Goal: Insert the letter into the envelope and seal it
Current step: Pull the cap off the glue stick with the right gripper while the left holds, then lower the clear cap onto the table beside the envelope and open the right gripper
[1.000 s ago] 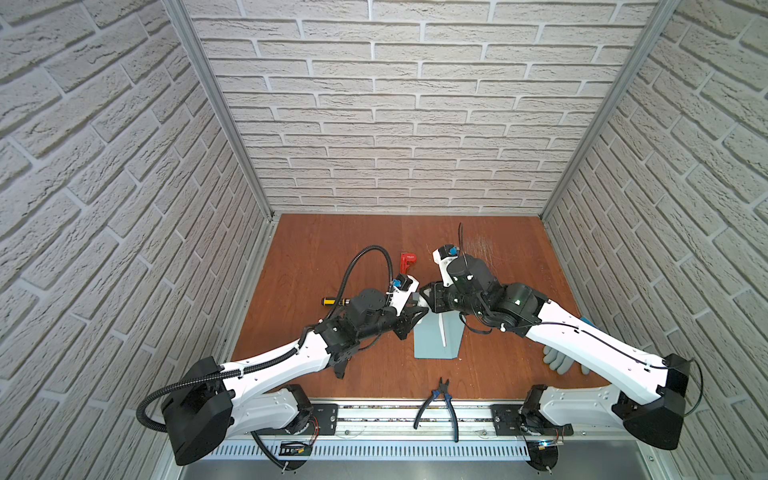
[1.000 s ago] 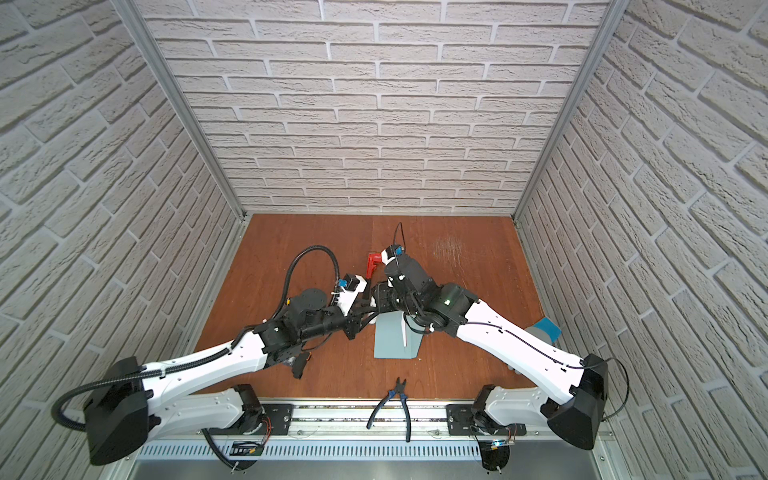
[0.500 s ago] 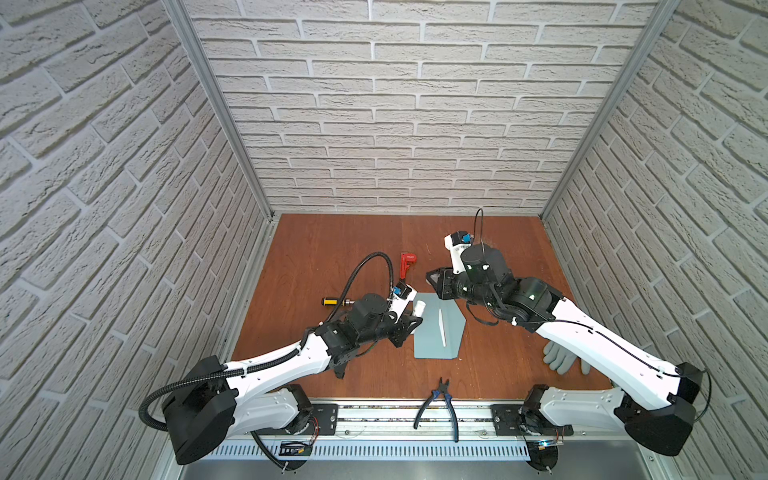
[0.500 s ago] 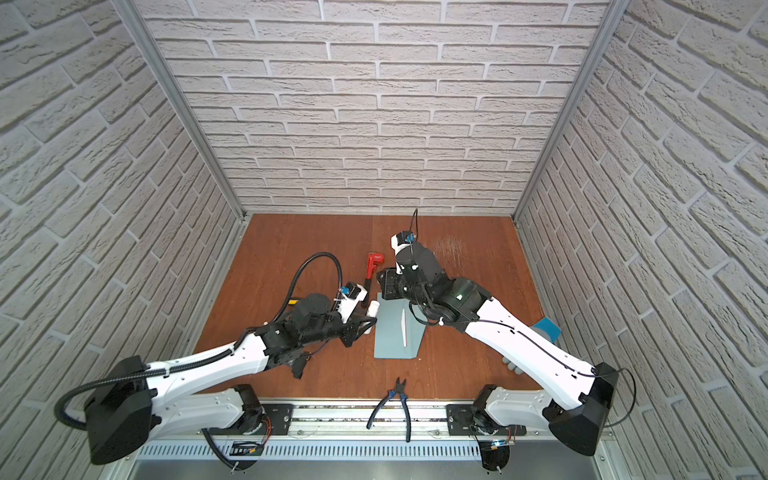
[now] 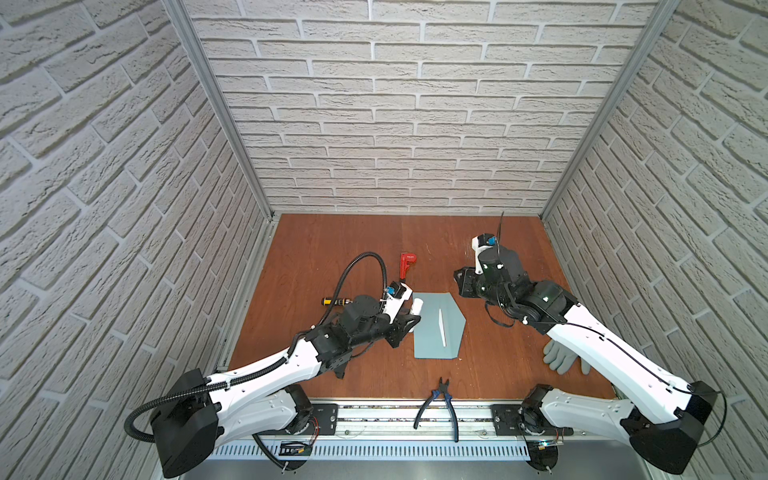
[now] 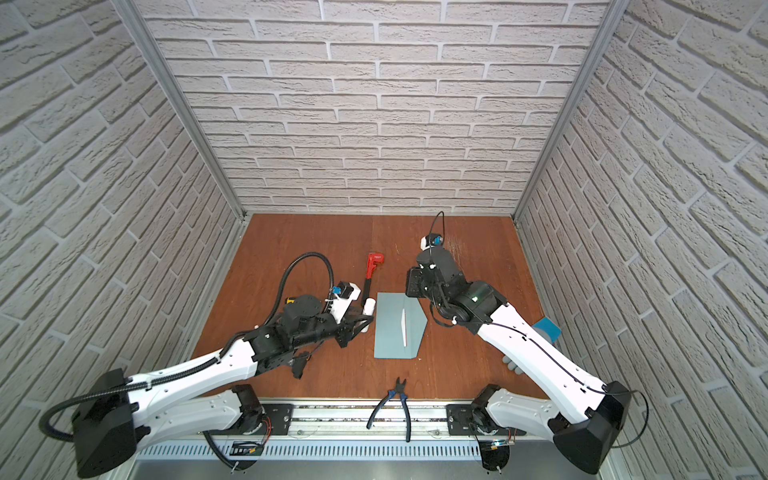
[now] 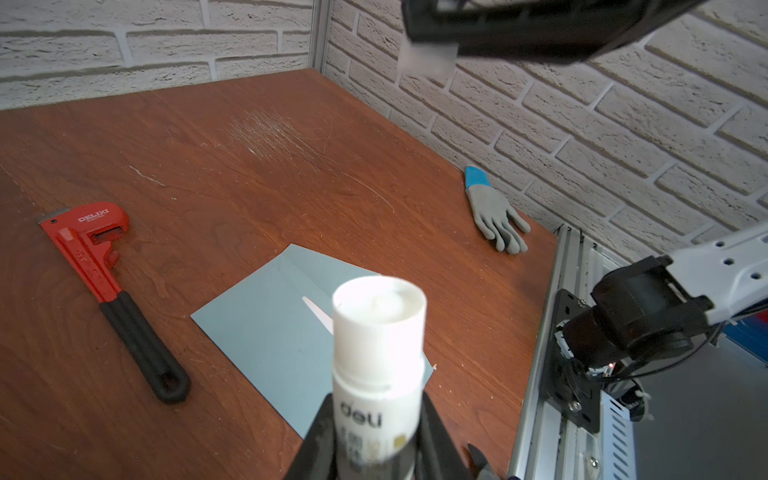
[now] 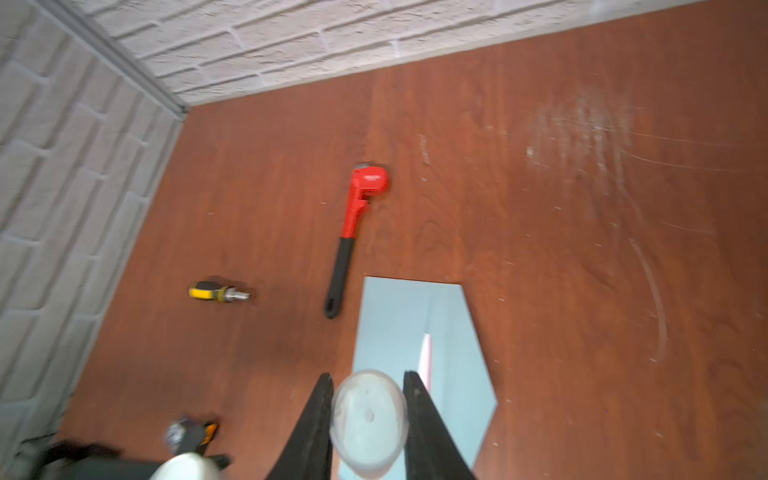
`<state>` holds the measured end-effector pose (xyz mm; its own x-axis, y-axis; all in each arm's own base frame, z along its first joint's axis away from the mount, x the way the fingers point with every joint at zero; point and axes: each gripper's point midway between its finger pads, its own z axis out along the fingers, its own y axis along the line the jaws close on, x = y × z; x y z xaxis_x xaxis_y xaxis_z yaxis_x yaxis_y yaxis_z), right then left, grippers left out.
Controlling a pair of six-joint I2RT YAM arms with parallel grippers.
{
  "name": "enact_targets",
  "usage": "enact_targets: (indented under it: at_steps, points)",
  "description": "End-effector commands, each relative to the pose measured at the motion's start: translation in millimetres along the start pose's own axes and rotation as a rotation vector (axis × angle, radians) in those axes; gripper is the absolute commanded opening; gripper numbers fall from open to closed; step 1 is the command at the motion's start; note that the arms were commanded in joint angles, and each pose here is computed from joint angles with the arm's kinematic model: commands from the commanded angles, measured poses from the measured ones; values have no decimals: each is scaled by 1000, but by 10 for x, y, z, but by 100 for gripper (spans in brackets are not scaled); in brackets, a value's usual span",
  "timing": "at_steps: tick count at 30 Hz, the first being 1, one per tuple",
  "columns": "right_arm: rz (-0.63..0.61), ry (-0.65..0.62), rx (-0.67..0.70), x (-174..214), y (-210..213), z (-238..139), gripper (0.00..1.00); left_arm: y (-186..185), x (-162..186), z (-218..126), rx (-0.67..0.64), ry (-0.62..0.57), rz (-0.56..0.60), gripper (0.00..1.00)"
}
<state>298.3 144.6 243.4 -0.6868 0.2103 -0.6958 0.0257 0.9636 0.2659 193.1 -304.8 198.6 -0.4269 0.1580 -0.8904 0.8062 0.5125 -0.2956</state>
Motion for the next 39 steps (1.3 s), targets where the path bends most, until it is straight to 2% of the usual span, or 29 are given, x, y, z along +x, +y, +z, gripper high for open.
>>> enact_targets:
  at_steps: [1,4,11,20,26,34,39]
  points:
    - [-19,-3,225,135,-577,140,9,-67,-162,-69,22,-81,20,0]
    - [-6,14,300,279,-834,321,9,-65,-162,-78,20,-81,20,0]
    - [43,104,371,623,-1133,812,10,-71,-250,-120,14,-113,11,0]
    - [89,144,379,821,-1187,1320,11,-117,-418,-247,15,-162,32,0]
    - [103,159,400,905,-1230,1513,11,-94,-395,-253,4,-158,45,0]
    - [101,190,421,974,-1262,1587,13,-66,-375,-249,-3,-156,54,0]
    - [116,198,428,1049,-1293,1588,24,-63,-376,-252,-3,-157,54,0]
